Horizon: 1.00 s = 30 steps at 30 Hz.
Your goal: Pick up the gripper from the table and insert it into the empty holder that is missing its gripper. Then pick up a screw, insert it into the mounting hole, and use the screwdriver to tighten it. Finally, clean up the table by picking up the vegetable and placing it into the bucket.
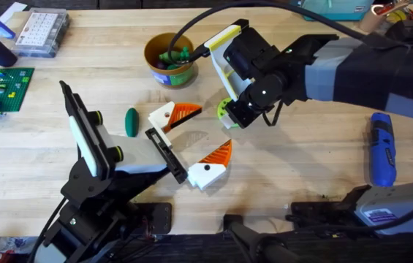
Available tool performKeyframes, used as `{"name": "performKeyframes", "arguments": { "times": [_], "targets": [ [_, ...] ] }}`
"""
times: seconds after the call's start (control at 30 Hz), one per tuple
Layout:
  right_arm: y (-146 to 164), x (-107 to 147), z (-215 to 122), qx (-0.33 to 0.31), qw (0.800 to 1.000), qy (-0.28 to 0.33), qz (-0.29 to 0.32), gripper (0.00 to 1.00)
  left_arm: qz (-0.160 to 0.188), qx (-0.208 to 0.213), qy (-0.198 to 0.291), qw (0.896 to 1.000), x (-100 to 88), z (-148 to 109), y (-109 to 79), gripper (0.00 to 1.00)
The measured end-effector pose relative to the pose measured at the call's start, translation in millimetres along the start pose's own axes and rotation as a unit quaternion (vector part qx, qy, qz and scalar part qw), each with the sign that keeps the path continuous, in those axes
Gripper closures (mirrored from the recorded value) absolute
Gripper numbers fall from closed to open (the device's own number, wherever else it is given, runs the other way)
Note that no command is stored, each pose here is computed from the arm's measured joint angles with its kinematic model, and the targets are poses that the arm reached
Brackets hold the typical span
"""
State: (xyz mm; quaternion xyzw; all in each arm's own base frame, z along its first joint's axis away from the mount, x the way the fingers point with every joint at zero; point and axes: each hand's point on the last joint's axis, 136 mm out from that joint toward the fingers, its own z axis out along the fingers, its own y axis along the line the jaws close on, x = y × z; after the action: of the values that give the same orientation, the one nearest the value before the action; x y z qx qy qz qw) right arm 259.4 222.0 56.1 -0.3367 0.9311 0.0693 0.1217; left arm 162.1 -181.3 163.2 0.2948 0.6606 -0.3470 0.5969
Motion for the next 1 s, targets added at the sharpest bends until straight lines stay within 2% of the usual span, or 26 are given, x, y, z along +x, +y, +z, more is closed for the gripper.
{"name": "performKeyframes", "arguments": {
  "times": [0.27,0.4,0.43,0.53,0.67,0.7,0.77,0.9,0.93,1.0],
  "targets": [
    [0,-1,-1,0.001,1.0,-0.001,0.004,0.716,0.0,0.0,0.0,1.0,0.2,0,0.1,0.009],
    [0,-16,-11,0.001,1.0,-0.022,0.006,0.716,0.0,-0.001,0.0,1.0,0.2,0,0.3,0.009],
    [-1,-23,-17,0.001,0.999,-0.032,0.006,0.743,0.0,-0.001,0.0,1.0,0.2,0,0.3,0.009],
    [-5,-36,-42,0.003,0.998,-0.059,0.013,0.978,0.0,-0.001,0.001,1.0,0.3,0,0.4,0.009],
    [-14,-37,-80,0.009,0.996,-0.08,0.027,0.998,0.0,-0.002,0.0,1.0,0.3,0,0.6,0.009],
    [-15,-34,-90,0.01,0.996,-0.083,0.031,0.973,0.0,-0.002,0.0,1.0,0.2,0,0.6,0.009],
    [-16,-31,-108,0.011,0.995,-0.096,0.036,0.777,0.0,-0.002,0.0,1.0,0.3,0,0.6,0.009],
    [-13,-17,-141,0.01,0.992,-0.118,0.045,0.166,0.0,-0.002,0.0,1.0,0.2,0,0.6,0.009],
    [-12,-13,-149,0.01,0.991,-0.123,0.049,0.061,0.0,-0.002,0.0,1.0,0.2,0,0.7,0.009],
    [-11,-6,-165,0.009,0.988,-0.14,0.06,0.011,0.0,-0.002,0.001,1.0,0.3,0,0.7,0.009]
  ]
}}
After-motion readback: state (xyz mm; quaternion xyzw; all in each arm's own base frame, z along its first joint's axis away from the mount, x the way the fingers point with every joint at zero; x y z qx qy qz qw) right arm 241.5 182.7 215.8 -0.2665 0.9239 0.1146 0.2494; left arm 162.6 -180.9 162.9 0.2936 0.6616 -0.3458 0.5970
